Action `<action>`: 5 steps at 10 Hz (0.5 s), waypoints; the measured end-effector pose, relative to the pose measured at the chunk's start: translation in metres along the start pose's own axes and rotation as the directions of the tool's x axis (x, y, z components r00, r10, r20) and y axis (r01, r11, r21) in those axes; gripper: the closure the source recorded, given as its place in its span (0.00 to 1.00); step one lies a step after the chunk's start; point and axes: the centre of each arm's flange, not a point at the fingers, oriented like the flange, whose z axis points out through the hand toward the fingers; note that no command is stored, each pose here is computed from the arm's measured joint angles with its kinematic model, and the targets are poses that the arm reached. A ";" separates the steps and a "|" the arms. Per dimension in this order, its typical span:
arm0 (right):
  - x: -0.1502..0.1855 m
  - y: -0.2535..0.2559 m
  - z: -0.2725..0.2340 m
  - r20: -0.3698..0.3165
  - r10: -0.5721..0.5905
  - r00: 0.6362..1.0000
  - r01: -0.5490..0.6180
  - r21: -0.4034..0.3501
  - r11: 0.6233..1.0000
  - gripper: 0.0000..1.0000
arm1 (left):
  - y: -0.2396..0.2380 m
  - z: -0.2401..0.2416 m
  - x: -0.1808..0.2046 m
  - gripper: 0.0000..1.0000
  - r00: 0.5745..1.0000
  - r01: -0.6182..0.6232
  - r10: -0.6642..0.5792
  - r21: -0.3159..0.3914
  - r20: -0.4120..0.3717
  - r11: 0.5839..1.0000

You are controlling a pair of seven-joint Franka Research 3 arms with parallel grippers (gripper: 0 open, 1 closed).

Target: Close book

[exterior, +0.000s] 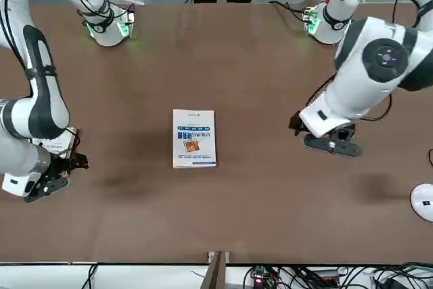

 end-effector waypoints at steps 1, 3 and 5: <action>0.000 -0.002 -0.016 -0.002 0.020 1.000 -0.020 -0.018 1.000 0.00 | -0.008 -0.002 -0.002 0.00 1.000 0.011 -0.011 0.001 0.001 1.000; -0.005 -0.017 -0.061 -0.009 0.096 0.995 -0.096 -0.027 0.995 0.00 | -0.022 -0.006 -0.009 0.00 1.000 0.030 -0.030 0.006 0.007 1.000; -0.024 -0.028 -0.114 0.003 0.185 0.983 -0.185 -0.007 0.983 0.00 | -0.037 -0.010 -0.016 0.00 0.999 0.052 -0.052 0.010 0.010 0.999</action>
